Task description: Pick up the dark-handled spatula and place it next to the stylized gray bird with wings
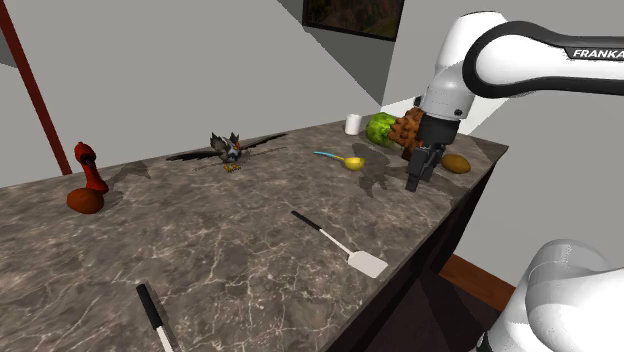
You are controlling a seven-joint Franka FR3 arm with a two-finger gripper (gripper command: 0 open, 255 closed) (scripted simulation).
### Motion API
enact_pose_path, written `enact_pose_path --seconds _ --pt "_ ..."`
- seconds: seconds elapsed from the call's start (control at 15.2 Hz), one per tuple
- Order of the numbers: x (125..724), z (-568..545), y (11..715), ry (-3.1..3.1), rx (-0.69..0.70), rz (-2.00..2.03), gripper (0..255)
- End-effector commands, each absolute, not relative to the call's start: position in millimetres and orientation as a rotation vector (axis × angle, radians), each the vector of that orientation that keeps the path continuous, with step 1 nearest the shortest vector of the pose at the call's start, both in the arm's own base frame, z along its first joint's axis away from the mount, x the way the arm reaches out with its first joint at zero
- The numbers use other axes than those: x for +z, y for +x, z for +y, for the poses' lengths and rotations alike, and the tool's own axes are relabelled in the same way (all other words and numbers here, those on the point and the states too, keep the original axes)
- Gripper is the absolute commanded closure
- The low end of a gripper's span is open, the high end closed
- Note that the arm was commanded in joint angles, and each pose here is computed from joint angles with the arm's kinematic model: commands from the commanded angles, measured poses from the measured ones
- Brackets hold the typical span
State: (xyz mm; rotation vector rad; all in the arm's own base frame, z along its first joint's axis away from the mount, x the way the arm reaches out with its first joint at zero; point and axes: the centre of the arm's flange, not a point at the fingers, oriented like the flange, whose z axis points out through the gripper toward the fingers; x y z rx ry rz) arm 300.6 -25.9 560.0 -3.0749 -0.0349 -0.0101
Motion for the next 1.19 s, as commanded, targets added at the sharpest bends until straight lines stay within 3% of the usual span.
enact_pose_path --seconds 0.0,1.12 --pt "560.0 -25.9 300.6 -3.075 -0.010 -0.035 0" --pt "453.8 132.8 409.8 -3.140 -0.104 0.050 0"
